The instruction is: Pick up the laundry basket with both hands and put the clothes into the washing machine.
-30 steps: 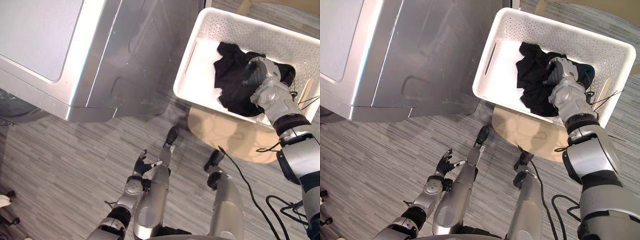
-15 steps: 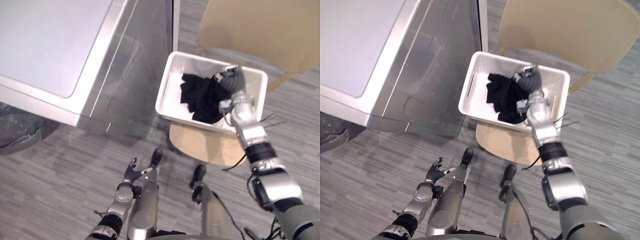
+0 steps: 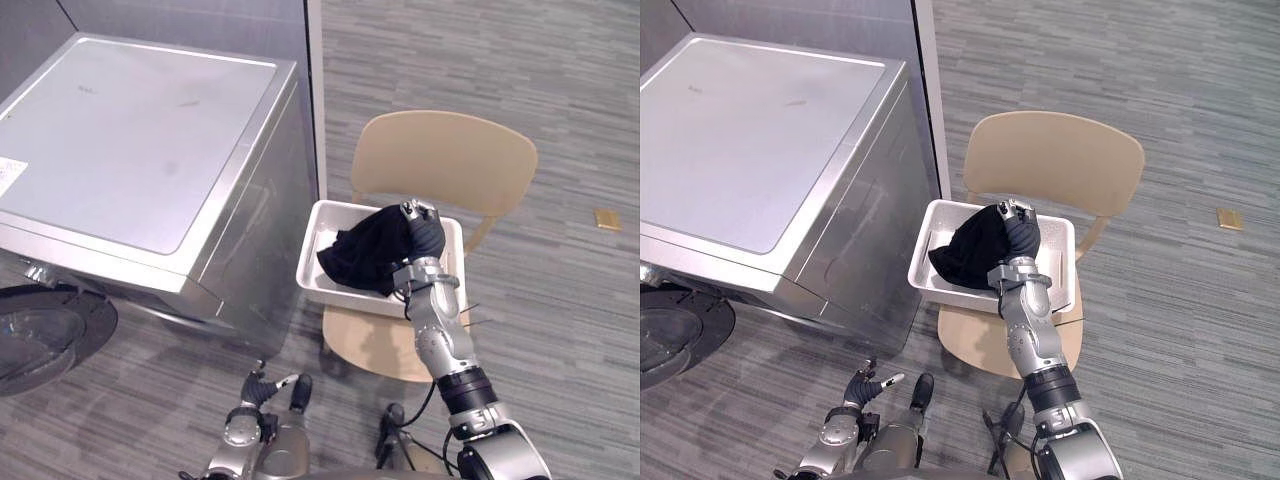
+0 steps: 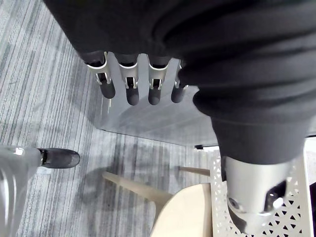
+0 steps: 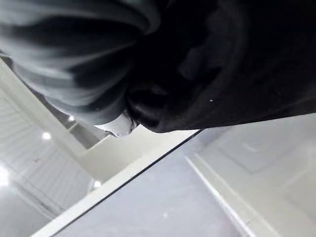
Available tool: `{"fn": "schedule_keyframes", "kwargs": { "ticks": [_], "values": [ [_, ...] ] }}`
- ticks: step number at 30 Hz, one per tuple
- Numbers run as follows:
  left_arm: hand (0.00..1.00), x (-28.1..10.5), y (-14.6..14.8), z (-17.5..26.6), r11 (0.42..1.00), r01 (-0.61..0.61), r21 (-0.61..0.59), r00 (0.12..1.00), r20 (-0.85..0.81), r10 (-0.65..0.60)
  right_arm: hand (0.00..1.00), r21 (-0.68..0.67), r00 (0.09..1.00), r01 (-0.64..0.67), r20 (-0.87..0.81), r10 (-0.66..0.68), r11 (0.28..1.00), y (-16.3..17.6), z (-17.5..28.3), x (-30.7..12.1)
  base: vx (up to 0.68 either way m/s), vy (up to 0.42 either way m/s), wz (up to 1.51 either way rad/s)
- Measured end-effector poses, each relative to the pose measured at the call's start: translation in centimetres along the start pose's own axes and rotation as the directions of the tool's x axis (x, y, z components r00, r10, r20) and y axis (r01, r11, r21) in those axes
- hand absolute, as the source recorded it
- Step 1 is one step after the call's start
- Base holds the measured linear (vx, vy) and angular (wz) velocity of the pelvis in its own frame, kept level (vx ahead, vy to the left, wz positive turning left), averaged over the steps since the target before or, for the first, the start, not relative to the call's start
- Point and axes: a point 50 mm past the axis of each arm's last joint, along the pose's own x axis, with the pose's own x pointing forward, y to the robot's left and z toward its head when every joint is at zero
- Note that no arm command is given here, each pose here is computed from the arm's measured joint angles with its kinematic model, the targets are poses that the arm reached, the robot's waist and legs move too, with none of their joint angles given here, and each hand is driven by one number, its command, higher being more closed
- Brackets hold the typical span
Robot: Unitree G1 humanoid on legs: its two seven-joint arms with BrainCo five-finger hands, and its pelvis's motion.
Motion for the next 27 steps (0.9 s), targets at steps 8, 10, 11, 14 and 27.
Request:
{"fn": "schedule_keyframes", "kwargs": {
  "ticks": [8,10,11,14,27],
  "values": [
    [0.00,-1.4,-0.2,0.4,1.000,0.008,-0.023,0.997,0.071,-0.006,1.00,0.300,0.994,-0.109,0.032,0.104,0.948,3.4,0.0,-1.3,0.00,0.009,-0.22],
    [0.00,-1.5,-0.5,1.4,0.999,0.018,-0.047,0.993,0.117,-0.013,1.00,0.357,0.984,-0.175,0.062,0.164,0.917,5.2,0.1,-1.4,-0.01,0.005,-0.75],
    [0.00,-1.5,-0.6,2.1,0.998,0.020,-0.055,0.990,0.143,-0.012,1.00,0.374,0.981,-0.193,0.064,0.182,0.907,5.8,0.1,-1.3,-0.04,0.005,-0.51],
    [0.00,-1.3,-0.8,5.4,0.995,0.024,-0.094,0.962,0.272,0.003,1.00,0.440,0.982,-0.191,0.083,0.172,0.878,6.4,0.1,-1.2,-0.07,-0.033,0.16],
    [0.00,-7.8,-2.5,16.2,0.949,0.173,-0.263,0.677,0.732,0.079,1.00,0.481,0.897,-0.393,0.389,0.211,0.784,9.4,6.4,-1.5,-0.13,-0.230,0.77]
  ]
}}
